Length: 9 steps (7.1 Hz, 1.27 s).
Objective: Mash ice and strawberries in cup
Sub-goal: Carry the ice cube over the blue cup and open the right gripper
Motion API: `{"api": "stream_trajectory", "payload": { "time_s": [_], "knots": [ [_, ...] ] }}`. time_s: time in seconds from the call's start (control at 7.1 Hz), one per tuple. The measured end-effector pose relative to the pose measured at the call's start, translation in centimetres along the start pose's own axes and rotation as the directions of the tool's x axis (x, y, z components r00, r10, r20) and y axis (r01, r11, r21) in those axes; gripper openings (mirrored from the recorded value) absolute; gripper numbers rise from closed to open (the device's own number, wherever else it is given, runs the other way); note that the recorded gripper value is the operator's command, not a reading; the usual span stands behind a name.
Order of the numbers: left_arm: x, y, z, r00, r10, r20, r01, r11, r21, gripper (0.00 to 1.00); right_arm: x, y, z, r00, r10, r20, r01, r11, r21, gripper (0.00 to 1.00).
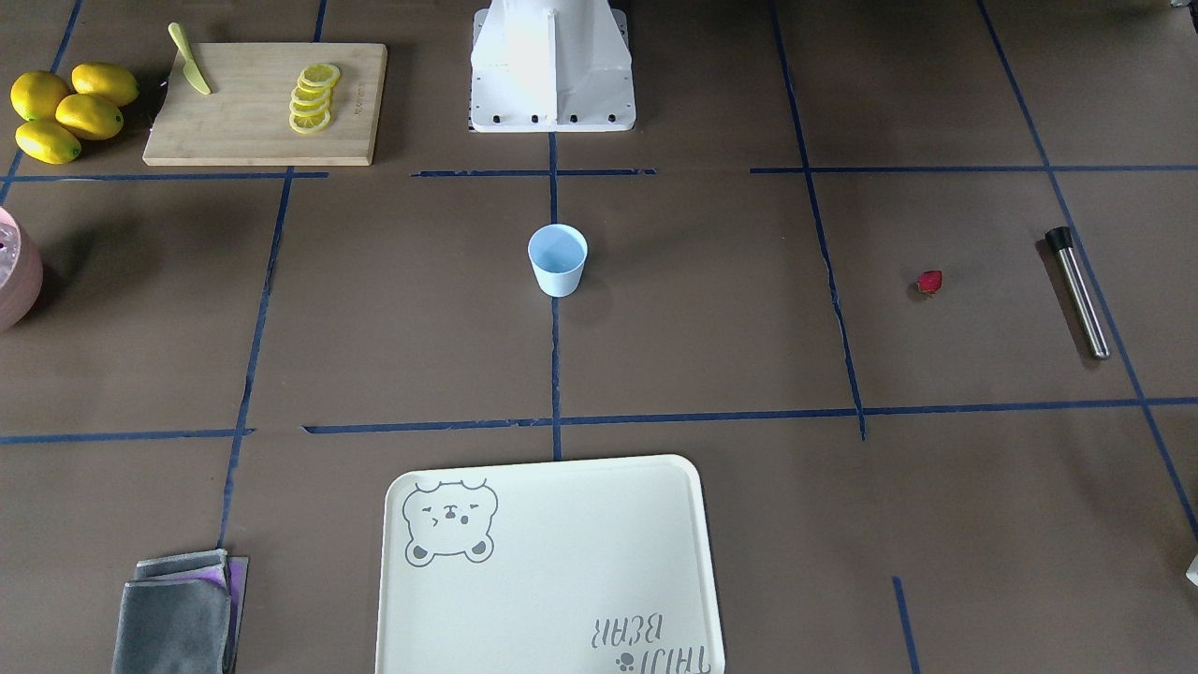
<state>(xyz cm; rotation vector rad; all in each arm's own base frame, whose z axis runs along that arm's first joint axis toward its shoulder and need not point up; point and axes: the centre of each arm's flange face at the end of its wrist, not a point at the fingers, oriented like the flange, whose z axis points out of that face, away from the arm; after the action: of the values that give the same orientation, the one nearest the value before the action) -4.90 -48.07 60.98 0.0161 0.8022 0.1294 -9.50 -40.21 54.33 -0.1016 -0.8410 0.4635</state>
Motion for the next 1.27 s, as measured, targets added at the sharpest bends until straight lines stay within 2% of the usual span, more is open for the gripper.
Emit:
{"api": "stream_trajectory", "payload": {
  "time_s": [0.14,0.42,0.7,0.85,0.99,1.27],
  "knots": [
    [0.1,0.0,-0.1,1.000,0.001,0.000,-0.001,1.000,0.002,1.00,-5.4,1.1,-1.5,0.997,0.021,0.070,-0.020,1.000,-0.007,0.00],
    [0.2,0.0,-0.1,1.000,0.003,0.000,-0.003,1.000,0.003,1.00,-18.4,5.4,-2.3,0.980,0.055,0.193,-0.040,0.996,-0.081,0.01],
    [0.2,-0.1,-0.1,1.000,0.003,0.000,-0.003,1.000,0.003,1.00,-30.7,13.5,-1.1,0.961,0.056,0.270,-0.005,0.983,-0.184,0.01],
    [0.2,-0.1,-0.1,1.000,0.003,0.000,-0.003,1.000,0.002,1.00,-35.9,18.1,0.5,0.957,0.047,0.288,0.011,0.980,-0.197,0.02],
    [0.2,-0.1,-0.1,1.000,0.003,0.000,-0.003,1.000,0.002,1.00,-41.1,22.4,2.5,0.956,0.040,0.291,0.015,0.982,-0.187,0.02],
    [0.2,-0.1,-0.1,1.000,0.002,0.000,-0.002,1.000,0.003,1.00,-46.9,28.2,6.3,0.962,0.035,0.271,0.010,0.986,-0.165,0.04]
  ]
}}
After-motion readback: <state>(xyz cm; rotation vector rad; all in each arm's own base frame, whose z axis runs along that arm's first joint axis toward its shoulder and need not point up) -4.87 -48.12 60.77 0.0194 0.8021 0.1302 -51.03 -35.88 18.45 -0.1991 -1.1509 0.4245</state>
